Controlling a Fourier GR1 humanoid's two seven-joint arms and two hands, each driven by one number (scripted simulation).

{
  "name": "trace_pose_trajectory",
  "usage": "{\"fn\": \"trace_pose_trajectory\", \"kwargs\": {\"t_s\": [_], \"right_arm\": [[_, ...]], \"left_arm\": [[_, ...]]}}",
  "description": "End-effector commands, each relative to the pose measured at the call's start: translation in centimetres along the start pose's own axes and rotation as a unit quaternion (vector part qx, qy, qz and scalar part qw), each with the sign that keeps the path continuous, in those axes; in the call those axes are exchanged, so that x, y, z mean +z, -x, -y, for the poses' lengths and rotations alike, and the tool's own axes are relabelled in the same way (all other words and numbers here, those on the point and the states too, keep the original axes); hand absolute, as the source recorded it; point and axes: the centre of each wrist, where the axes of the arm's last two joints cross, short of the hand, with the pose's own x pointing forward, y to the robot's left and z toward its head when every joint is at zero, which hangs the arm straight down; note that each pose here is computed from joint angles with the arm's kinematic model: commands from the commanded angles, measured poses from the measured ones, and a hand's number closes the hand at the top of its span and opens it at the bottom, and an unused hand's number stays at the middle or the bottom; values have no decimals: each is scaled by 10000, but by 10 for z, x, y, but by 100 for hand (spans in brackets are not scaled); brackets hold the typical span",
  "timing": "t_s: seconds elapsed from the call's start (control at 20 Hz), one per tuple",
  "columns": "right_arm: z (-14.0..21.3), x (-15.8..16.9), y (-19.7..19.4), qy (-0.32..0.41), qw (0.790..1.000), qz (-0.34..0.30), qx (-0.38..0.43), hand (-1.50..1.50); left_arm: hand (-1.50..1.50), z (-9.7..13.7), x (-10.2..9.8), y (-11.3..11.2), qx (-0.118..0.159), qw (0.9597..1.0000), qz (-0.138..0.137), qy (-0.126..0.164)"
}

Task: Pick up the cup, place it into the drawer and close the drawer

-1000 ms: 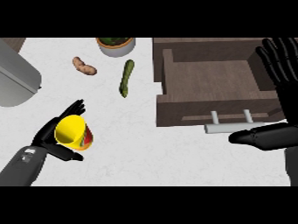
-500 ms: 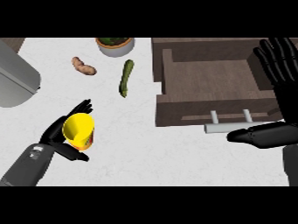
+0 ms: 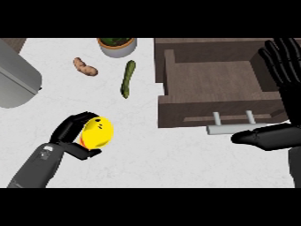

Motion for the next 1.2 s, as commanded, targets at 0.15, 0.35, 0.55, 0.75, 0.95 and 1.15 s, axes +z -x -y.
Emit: {"fn": "trace_pose_trajectory", "kwargs": {"t_s": [0.15, 0.35, 0.55, 0.75, 0.95, 1.15], "right_arm": [[10, -4, 3, 12, 10000, -26, -14, -150], [17, 2, 0, 166, 9998, 20, -84, -150], [18, 3, 0, 190, 9997, -73, 118, -150], [14, 11, -4, 65, 9998, -163, 68, -150], [17, 9, -4, 171, 9997, -144, 97, -150], [17, 5, 3, 133, 9993, -312, 152, -150]], "left_arm": [[150, 3, -12, -4, 472, 9878, 1481, -65], [150, 2, -13, -5, 544, 9757, 1891, -969], [150, 4, -5, 0, -14, 9307, 1930, -3107], [150, 16, -52, -19, 57, 9384, 2215, -2652], [150, 30, -103, -52, 109, 9477, 2312, -2199], [150, 41, -147, -101, -79, 9519, 2468, -1816]]}}
